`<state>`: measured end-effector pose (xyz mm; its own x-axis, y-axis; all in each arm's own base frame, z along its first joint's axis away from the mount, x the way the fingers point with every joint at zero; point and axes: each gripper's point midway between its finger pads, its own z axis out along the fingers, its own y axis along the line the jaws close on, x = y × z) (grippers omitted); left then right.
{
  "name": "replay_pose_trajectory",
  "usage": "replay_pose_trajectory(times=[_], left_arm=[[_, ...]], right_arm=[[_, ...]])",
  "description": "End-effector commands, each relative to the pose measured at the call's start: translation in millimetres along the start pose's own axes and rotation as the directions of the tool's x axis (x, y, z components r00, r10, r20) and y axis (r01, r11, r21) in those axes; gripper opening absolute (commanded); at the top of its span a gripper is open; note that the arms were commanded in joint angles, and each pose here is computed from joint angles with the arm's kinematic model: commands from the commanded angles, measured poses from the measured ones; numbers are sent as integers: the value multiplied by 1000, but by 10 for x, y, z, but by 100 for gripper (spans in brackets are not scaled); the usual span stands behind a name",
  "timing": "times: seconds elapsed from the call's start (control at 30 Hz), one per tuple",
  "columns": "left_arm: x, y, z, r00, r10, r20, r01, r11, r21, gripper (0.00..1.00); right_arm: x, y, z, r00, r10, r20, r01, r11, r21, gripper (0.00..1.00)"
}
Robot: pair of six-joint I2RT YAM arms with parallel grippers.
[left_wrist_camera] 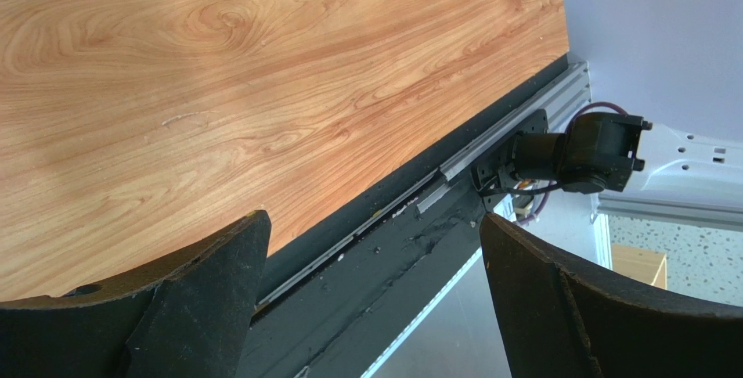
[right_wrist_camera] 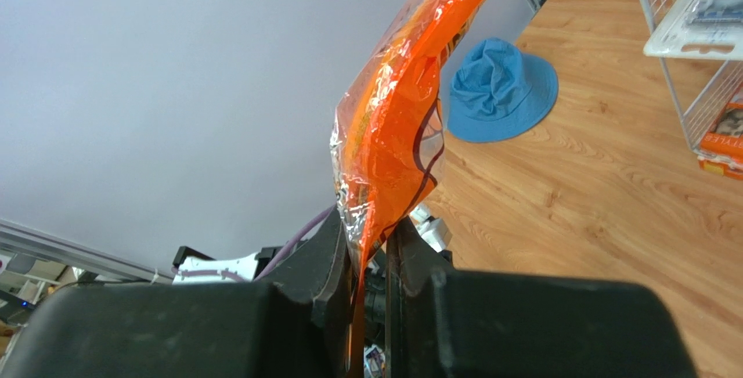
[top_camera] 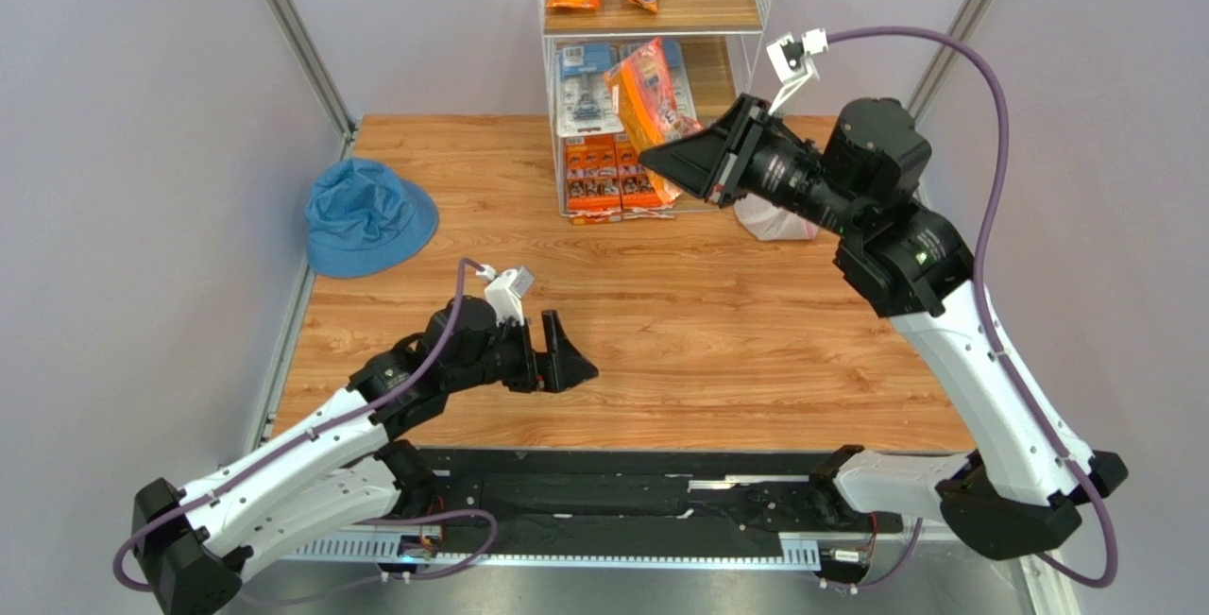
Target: Place and organize the shaving razors onto the shelf
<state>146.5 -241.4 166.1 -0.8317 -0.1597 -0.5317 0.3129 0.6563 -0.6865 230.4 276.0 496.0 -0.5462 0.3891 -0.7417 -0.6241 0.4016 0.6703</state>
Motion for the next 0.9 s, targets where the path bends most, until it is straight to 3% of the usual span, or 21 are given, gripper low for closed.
replay_pose_trajectory(times=[0.0,0.37,0.63,0.87], left_arm=[[-88,-47,-87,999,37,37,-37,999,11,99],[-33,-21,-59,999,18,26,-19,1000,18,99],[-10,-16,-34,1000,20,17,-20,1000,24,99],[1,-170,-36,999,13,36,-18,991,134,99]], right_arm=[[-359,152,21,997,-74,37,76,996,-37,0],[-1381,-218,266,988,-20,153,31,997,-67,0],[-1755,-660,677,972,56,227,-42,997,-65,0],[-1955,-1153,956,946,142,292,-139,990,-33,0]])
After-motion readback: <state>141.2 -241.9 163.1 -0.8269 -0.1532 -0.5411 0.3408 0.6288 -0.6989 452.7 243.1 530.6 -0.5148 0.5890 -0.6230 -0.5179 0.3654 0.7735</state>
